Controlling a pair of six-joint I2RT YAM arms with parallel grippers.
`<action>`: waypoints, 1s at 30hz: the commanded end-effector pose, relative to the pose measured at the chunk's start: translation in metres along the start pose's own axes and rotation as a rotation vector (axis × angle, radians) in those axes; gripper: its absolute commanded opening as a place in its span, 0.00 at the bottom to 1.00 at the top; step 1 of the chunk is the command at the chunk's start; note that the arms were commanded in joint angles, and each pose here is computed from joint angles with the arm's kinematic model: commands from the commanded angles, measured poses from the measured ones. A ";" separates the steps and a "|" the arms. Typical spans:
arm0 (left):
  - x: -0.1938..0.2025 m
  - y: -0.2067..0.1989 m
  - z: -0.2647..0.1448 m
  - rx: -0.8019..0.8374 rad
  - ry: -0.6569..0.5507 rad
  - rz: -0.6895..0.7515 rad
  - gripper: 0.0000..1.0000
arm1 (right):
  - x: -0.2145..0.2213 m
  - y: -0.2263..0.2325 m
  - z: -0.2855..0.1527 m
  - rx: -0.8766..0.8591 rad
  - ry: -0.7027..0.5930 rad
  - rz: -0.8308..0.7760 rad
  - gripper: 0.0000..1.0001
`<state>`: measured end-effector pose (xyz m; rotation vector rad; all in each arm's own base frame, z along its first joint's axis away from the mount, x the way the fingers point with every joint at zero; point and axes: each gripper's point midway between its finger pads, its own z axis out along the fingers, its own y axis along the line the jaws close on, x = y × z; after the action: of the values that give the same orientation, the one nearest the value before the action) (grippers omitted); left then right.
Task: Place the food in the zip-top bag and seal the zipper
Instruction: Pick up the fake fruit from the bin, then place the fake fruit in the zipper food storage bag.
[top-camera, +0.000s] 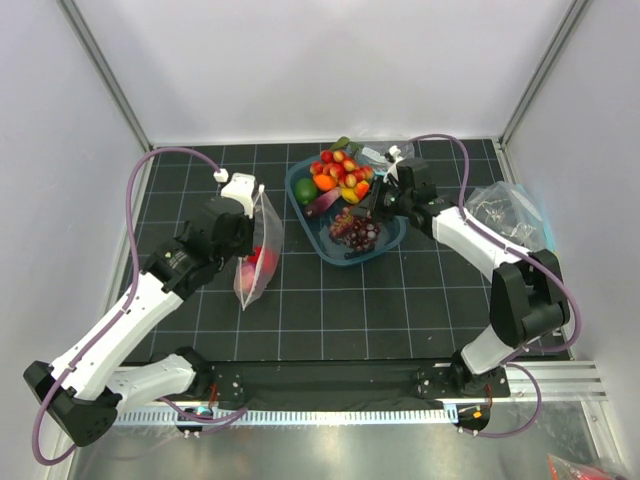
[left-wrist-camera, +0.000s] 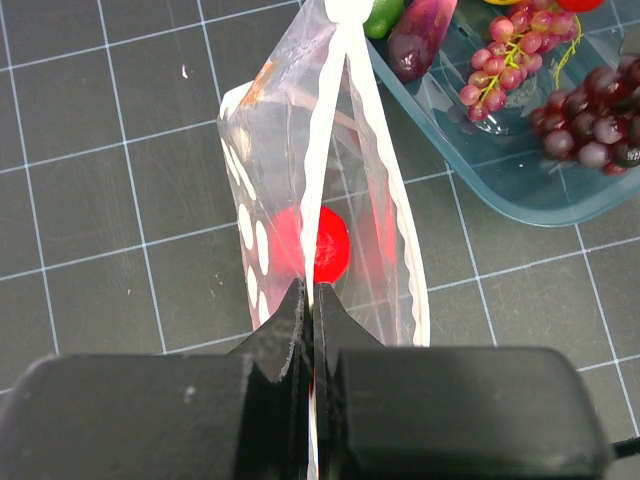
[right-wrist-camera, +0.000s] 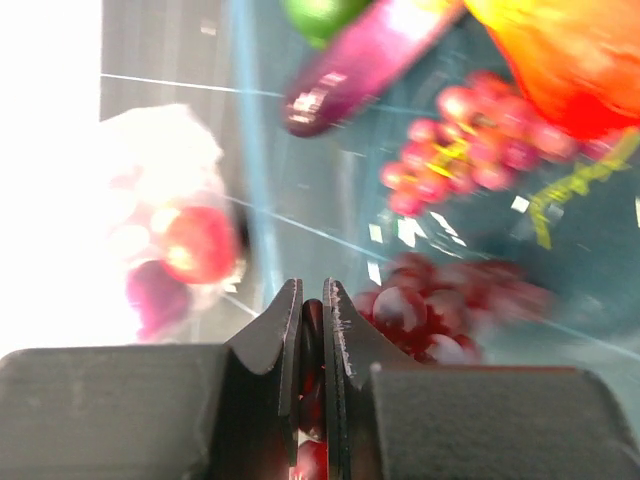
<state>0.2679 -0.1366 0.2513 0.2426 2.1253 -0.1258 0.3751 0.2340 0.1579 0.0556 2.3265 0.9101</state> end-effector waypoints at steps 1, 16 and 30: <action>-0.010 0.000 -0.001 0.009 -0.042 -0.005 0.00 | -0.033 0.057 -0.021 -0.207 -0.111 -0.028 0.01; -0.015 -0.007 -0.002 0.041 -0.044 -0.018 0.01 | -0.066 0.145 -0.103 -0.461 -0.228 -0.121 0.02; -0.028 -0.019 -0.012 0.052 0.111 -0.045 0.00 | -0.058 0.220 -0.185 -0.578 -0.328 -0.213 0.02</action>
<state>0.2725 -0.1542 0.2773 0.2561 2.1994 -0.1750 0.2923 0.2793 0.3859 -0.2427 1.7883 1.2879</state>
